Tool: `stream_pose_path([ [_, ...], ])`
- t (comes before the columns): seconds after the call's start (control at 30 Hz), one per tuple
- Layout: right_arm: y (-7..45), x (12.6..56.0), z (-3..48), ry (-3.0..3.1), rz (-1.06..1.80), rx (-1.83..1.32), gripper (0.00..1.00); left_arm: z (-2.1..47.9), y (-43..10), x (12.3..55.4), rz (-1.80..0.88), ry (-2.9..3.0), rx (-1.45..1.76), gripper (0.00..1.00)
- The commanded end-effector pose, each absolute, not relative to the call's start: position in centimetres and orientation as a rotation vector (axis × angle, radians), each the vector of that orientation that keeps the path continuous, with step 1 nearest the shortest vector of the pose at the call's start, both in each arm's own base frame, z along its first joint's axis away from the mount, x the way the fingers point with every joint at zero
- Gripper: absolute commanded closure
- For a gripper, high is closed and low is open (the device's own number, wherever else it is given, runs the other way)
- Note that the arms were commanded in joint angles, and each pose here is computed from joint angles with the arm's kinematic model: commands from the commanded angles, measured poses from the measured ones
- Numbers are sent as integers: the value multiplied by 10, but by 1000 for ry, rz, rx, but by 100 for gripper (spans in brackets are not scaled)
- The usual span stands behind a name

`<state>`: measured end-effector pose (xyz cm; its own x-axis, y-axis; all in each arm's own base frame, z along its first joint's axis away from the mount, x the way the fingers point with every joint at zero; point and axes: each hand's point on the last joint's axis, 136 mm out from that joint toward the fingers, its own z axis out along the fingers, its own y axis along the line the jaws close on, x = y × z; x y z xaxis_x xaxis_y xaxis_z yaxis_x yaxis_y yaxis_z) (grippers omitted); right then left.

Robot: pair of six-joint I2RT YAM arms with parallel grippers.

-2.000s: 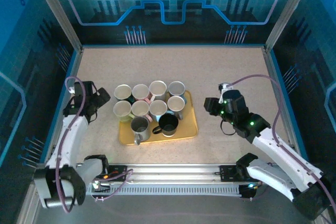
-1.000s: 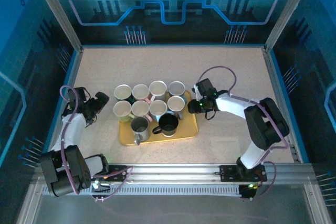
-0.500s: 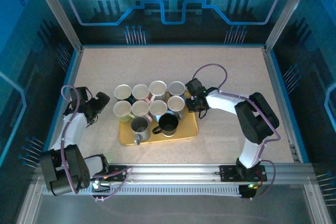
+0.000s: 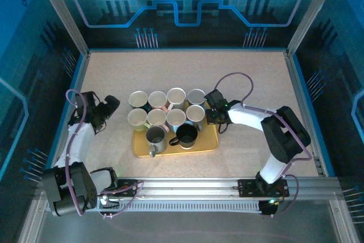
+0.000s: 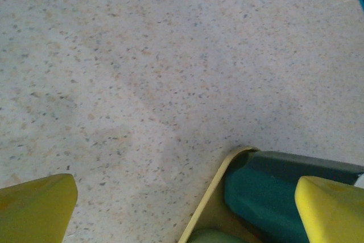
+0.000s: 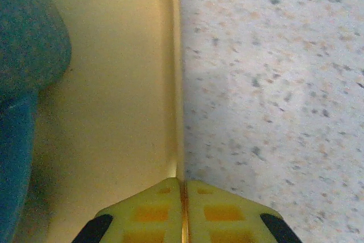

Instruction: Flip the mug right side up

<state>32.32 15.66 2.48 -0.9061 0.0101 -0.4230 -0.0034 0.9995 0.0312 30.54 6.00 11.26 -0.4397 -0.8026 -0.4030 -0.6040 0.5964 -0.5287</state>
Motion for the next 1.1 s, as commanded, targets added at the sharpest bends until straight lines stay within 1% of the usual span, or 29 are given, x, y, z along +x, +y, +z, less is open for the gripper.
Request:
stream_pose_path([
  [0.0,71,303,28,2710,-329,194,90,126,51,316,-462,2175,-987,1],
  [0.1,68,303,30,2709,-287,216,88,128,51,320,-468,2168,-943,1],
  [0.17,78,306,35,2696,-217,172,80,129,50,325,-467,2149,-914,1],
  [0.23,87,307,54,2647,-119,138,68,131,54,327,-398,2121,-883,1],
  [0.27,91,310,71,2596,-52,114,59,135,51,331,-401,2098,-817,1],
  [0.3,93,312,90,2533,-3,96,49,136,47,336,-409,2093,-742,1],
  [0.37,92,315,128,2413,76,81,32,140,34,346,-369,2074,-530,1],
  [0.4,87,318,147,2350,98,86,27,143,26,350,-295,2057,-411,1],
  [0.47,72,323,176,2239,70,104,25,149,3,354,-152,2005,-153,1],
  [0.5,70,328,185,2173,60,46,24,151,-7,355,-104,1950,-47,1],
  [0.53,70,332,191,2108,38,-11,23,153,-12,355,-94,1894,-10,1],
  [0.6,59,339,195,1994,-52,-56,23,141,0,356,-71,1850,-112,1],
  [0.67,41,344,190,1946,-109,-7,24,125,3,357,-58,1877,-133,1],
  [0.73,26,348,180,1936,-144,34,25,124,-1,360,-71,1873,-105,1],
  [0.87,2,352,151,1922,-223,88,25,129,7,367,-51,1810,-159,1],
  [0.97,-2,355,132,1900,-224,98,24,125,6,369,-31,1775,-127,1],
  [1.07,9,363,132,1840,-191,4,23,113,21,368,17,1715,-213,1],
])
